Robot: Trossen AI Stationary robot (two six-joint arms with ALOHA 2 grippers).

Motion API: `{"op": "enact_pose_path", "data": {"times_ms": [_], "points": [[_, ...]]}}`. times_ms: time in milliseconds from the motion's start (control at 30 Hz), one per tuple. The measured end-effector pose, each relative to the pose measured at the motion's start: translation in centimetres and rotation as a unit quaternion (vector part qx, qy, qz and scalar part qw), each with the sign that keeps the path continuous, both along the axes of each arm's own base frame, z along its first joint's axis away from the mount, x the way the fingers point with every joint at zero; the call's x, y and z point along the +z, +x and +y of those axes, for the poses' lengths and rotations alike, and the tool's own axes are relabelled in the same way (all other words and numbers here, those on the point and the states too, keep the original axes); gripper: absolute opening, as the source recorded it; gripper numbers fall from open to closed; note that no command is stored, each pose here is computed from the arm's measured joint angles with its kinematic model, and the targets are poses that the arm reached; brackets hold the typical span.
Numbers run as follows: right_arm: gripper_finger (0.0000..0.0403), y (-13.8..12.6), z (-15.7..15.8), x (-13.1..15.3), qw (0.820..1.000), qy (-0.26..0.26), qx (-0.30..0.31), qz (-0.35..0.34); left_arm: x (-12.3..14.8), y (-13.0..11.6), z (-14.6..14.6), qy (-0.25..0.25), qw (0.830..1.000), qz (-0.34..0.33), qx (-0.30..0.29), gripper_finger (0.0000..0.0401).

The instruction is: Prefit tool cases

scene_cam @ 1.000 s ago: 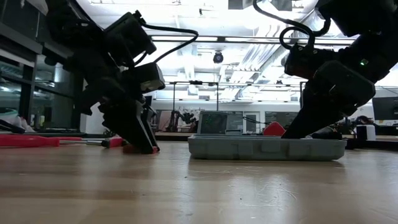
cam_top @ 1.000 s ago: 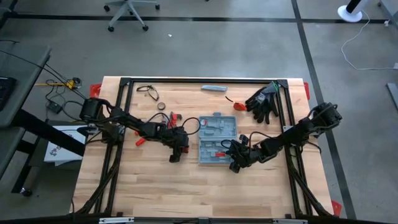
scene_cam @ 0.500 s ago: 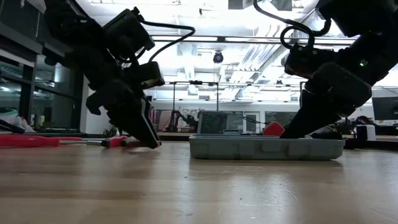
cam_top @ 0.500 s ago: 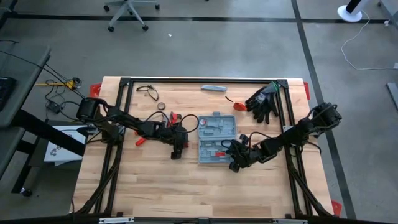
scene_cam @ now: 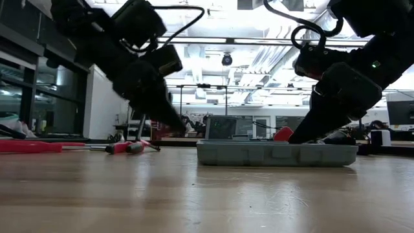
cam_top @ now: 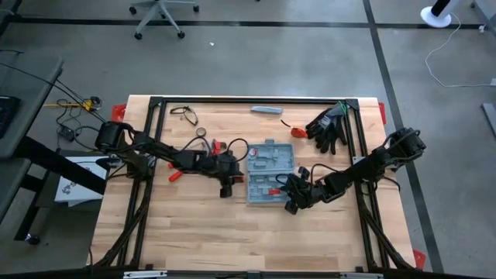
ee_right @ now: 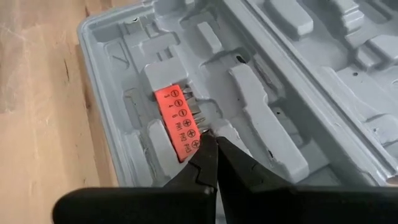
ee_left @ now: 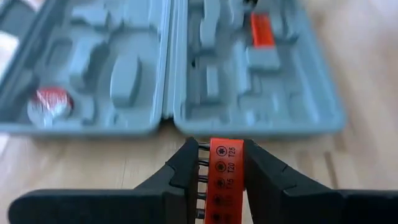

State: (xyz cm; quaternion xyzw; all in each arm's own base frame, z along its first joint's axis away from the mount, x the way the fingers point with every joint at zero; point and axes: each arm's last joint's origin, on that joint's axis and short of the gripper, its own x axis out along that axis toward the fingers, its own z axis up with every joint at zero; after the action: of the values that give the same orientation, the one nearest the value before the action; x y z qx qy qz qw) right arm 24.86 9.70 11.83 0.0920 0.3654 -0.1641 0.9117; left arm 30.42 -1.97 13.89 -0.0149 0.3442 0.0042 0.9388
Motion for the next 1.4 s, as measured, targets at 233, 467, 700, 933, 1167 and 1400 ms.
{"op": "enact_pose_path", "data": {"times_ms": [233,467,700,933,1167,1400], "points": [[0.0,0.0,-0.1,0.1,1.0,-0.013,-0.011,-0.007,2.0,1.5,-0.8,-0.005,0.998,-0.059,-0.011,0.0081],[0.0,0.6,-1.3,0.2,0.999,-0.012,-0.034,-0.019,2.9,2.0,-0.9,-0.007,0.995,-0.102,-0.004,0.0081],[0.0,2.0,-2.9,-1.0,0.999,-0.002,-0.036,-0.017,2.8,2.8,-1.7,-0.032,0.988,-0.151,-0.002,0.0081],[0.0,3.9,-4.1,-2.5,0.998,0.011,-0.036,-0.06,0.8,3.4,-2.8,-0.041,0.988,-0.146,0.005,0.0081],[0.0,4.4,-5.2,-2.3,0.996,0.005,-0.037,-0.077,0.2,3.4,-3.2,-0.028,0.99,-0.136,0.032,0.0081],[0.0,4.4,-5.3,-2.3,0.996,0.006,-0.037,-0.076,-0.4,3.0,-3.9,-0.02,0.992,-0.114,0.057,0.0081]]}}
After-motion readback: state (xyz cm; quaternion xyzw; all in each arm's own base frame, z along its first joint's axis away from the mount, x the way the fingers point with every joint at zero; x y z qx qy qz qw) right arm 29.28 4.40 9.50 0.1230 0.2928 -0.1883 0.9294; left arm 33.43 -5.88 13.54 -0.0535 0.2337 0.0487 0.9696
